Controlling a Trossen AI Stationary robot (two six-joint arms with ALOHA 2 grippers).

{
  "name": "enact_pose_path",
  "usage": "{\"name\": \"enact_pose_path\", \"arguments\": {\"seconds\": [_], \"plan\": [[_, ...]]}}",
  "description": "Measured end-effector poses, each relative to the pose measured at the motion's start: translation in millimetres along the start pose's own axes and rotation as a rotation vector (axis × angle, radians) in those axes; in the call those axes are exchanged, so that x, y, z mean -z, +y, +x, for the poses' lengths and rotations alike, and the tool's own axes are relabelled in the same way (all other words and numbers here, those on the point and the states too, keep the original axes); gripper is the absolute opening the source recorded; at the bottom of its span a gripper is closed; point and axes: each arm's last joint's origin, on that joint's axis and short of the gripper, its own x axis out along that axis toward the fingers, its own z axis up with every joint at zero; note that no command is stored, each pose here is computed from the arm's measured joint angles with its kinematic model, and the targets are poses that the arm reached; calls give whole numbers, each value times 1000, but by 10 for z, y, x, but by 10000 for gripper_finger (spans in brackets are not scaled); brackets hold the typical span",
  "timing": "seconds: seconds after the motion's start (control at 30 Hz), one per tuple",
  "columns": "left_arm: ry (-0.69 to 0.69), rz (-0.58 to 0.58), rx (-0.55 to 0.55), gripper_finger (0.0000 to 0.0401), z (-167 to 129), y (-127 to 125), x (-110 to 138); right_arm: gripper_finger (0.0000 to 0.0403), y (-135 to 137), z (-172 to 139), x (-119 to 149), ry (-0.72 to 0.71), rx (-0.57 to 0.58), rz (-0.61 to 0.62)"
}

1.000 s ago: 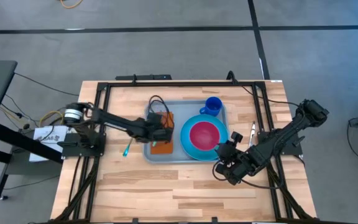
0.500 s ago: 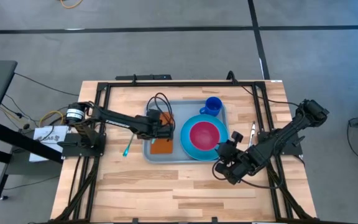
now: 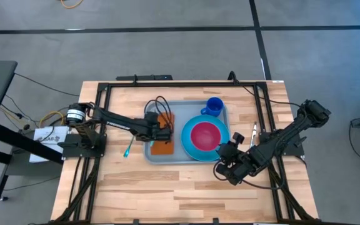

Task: Set up tray
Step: Put the blue spoon on the brown table napkin to the left of the blue plate, then put the white patterned knife on the brown table napkin to the left of the blue plate

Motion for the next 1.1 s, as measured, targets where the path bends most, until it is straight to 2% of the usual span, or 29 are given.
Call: {"name": "enact_pose_path", "arguments": {"seconds": [0.23,0.47,0.77,0.9,1.1], "plan": [[-1,-40,68,0,110,4,97,118,2,0,-1,-1,-1,2],[18,17,70,3,117,12,110,118,1,0,-1,-1,-1,1],[16,23,74,42,115,7,111,118,1,0,-1,-1,-1,1],[20,-4,113,58,110,-34,106,118,1,0,-1,-1,-1,1],[-30,17,152,59,101,-88,79,118,1,0,-1,-1,-1,0]]}}
